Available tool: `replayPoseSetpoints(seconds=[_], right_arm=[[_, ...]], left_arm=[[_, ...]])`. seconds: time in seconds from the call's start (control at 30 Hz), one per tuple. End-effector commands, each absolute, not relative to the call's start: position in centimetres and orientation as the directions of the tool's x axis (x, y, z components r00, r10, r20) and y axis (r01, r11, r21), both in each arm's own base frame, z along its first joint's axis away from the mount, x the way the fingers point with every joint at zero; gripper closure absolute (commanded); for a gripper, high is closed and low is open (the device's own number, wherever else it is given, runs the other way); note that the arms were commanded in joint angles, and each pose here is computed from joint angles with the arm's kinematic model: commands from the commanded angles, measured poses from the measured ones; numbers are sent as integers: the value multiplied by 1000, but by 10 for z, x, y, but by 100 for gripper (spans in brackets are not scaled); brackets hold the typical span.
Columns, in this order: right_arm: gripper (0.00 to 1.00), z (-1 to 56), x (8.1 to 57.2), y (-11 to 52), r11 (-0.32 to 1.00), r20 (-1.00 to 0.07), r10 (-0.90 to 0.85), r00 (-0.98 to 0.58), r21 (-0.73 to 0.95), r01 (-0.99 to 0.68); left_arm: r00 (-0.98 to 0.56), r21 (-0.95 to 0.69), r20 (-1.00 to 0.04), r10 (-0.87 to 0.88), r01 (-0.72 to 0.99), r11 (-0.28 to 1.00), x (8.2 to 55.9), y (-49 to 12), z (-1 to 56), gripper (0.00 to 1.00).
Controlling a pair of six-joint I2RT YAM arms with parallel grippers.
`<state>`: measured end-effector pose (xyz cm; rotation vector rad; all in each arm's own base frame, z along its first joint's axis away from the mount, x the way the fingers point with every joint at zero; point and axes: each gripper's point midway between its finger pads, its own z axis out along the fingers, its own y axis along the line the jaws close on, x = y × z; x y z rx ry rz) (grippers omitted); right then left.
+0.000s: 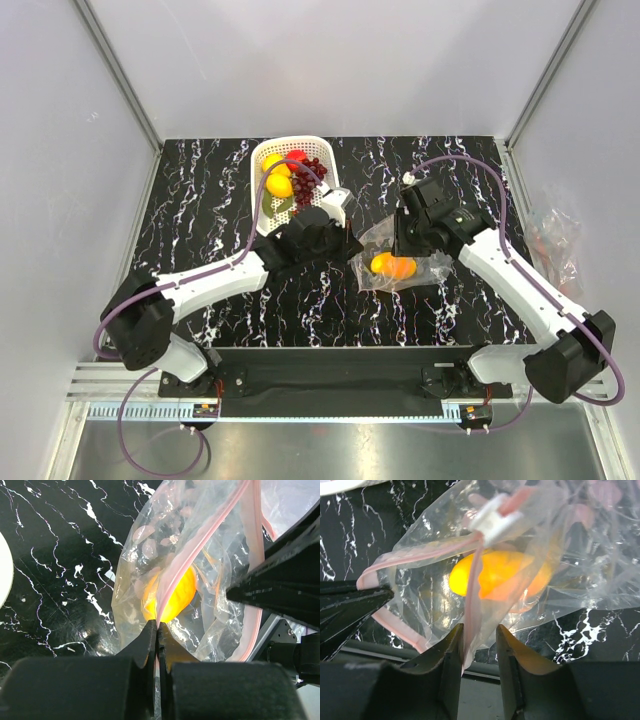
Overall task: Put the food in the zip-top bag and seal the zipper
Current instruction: Adjust the zipper food storage bag at the center of the board.
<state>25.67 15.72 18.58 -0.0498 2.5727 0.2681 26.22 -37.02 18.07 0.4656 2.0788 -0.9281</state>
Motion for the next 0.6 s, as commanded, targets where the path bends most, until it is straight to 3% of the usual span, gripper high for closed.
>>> replayPoseSetpoints(seconds=[0.0,0.33,0.43,0.57], right_arm=[[62,190,251,168,970,-518,12,-856,213,-115],[55,192,236,182,952,-504,8,-864,268,-148],[66,190,234,180,954,-499,4,-867,262,-146],[68,189,231,178,955,-496,2,-869,257,-145]], left_arm=[[-564,-479,-823,-63,631,611,267,-379,225,100],[-576,-470,-816,-45,617,631,271,-380,216,100],[-580,-474,-813,-46,615,630,270,-381,215,100],[-578,-465,-815,-44,606,645,273,-378,215,100]])
